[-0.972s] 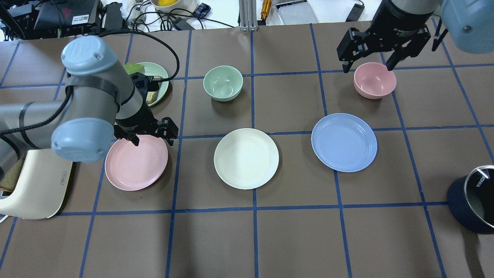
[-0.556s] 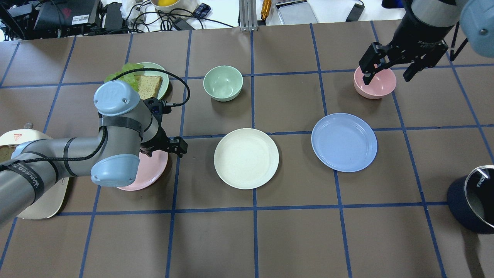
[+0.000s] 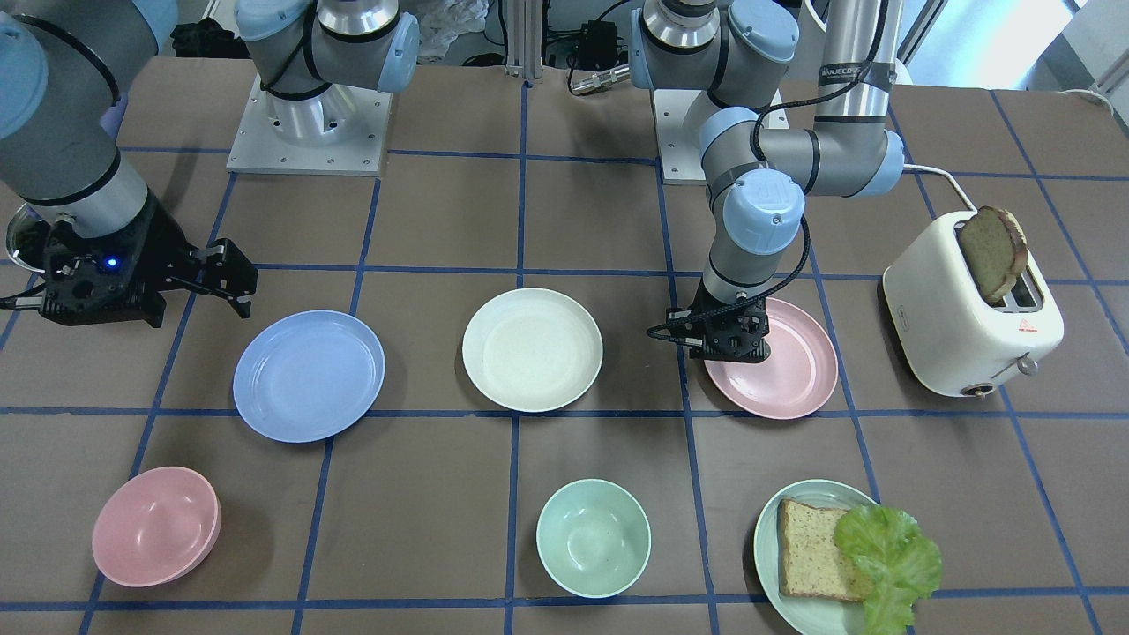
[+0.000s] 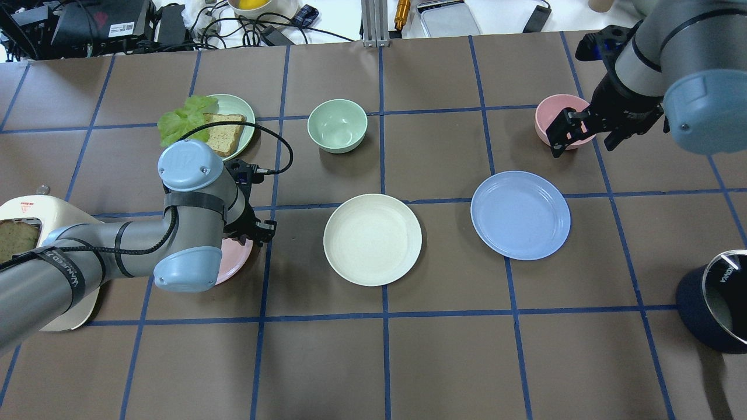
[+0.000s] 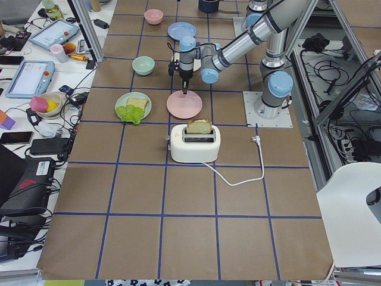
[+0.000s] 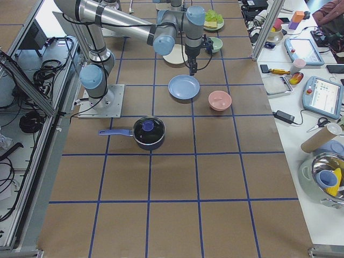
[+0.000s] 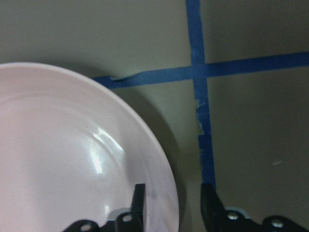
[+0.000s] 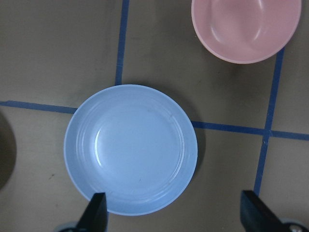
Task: Stack three plates with pink and blue
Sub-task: 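Grasp the pink plate with the left gripper while the right grasps the blue plate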
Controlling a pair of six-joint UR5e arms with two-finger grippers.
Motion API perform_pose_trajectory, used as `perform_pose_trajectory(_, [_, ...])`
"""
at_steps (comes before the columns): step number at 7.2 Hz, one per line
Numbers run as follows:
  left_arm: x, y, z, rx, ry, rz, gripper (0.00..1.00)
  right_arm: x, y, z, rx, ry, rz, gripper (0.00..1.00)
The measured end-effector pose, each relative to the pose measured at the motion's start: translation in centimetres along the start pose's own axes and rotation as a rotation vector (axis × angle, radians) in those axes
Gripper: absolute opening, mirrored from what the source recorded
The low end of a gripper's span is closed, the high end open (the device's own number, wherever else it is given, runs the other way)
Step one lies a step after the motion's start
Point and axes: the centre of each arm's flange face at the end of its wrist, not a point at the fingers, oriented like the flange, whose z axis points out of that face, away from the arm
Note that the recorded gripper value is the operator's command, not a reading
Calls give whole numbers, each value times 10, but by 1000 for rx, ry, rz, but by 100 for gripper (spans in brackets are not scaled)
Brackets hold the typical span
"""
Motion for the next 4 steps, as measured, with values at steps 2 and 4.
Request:
perform_pose_trajectory(2, [3,3,2,-3,-4,2,0,21,13,34,-7,-6,22,92])
perform_pose_trajectory(4, [11,4,-15,33,-4,2,0,29,12,63,-22,-10,29,89])
